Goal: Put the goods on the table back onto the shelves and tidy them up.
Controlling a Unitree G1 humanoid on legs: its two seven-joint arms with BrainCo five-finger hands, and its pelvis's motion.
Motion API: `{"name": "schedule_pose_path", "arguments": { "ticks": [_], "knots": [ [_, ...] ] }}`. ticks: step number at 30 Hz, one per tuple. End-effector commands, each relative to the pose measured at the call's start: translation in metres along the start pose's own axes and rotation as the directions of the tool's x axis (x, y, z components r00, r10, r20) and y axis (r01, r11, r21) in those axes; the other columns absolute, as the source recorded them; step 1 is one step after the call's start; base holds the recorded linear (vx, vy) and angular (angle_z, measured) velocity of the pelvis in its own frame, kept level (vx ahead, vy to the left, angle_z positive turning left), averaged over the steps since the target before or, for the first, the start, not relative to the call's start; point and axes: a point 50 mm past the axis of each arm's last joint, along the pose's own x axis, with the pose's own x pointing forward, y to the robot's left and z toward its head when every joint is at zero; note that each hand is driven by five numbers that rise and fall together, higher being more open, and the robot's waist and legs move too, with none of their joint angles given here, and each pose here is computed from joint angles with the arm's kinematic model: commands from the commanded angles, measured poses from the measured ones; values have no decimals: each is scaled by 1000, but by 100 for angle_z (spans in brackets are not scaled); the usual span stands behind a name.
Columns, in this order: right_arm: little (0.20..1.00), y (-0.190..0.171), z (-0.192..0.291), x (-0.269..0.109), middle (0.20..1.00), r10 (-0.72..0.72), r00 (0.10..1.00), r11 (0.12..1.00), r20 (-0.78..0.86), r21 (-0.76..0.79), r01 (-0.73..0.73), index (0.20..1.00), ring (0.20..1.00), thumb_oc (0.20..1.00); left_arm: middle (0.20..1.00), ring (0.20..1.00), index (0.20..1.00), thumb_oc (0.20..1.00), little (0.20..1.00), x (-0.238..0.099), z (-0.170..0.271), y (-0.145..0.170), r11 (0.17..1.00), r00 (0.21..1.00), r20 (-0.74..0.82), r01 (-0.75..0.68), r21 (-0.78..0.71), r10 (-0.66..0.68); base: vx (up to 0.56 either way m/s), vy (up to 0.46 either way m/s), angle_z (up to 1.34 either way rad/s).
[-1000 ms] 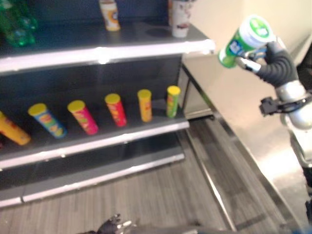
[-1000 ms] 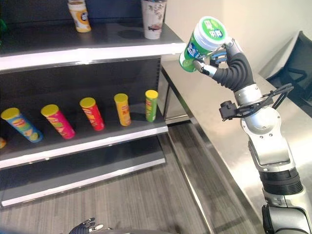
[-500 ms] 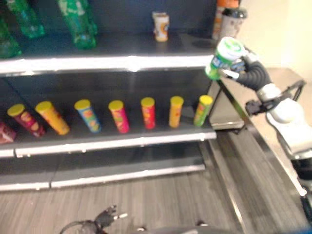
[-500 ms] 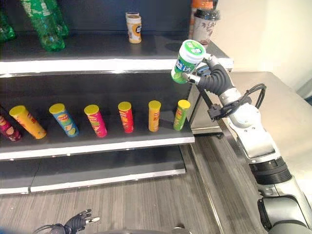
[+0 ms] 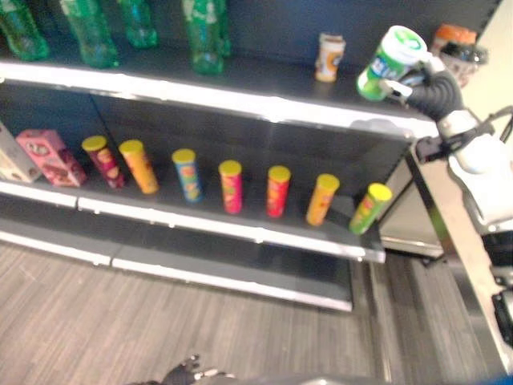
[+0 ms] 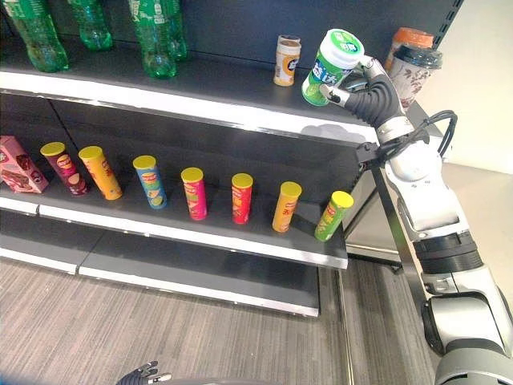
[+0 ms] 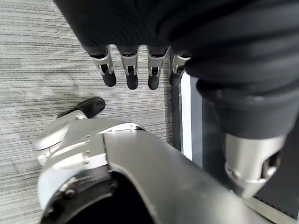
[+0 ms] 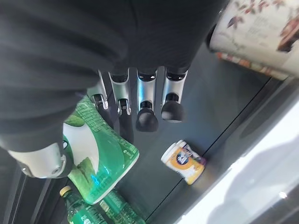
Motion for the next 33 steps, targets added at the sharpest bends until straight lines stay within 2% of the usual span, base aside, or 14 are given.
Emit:
{"name": "schedule_pose_path", "arguments": {
  "ticks": [1,10,20,33],
  "knots": [
    [200,-26,38,20,200,-74,988,997,135,-25,78,200,200,200,1000,1000,1000,1000,1000,-2,12,13,999,999,44,-7,41,5,6,-21,32],
    [200,-55,8,30,200,-146,989,989,-29,-30,145,200,200,200,1000,1000,1000,1000,1000,-4,13,17,1000,998,67,3,-4,-2,19,-19,28],
    [200,-65,-4,28,200,-159,983,986,-90,-55,155,200,200,200,1000,1000,1000,1000,1000,-6,17,21,999,995,99,9,-52,-3,40,-19,19],
    [200,-69,-4,29,200,-106,981,969,-161,-237,66,200,200,200,1000,1000,1000,1000,1000,-7,14,20,999,996,89,4,-36,-1,10,-2,3]
  ]
}}
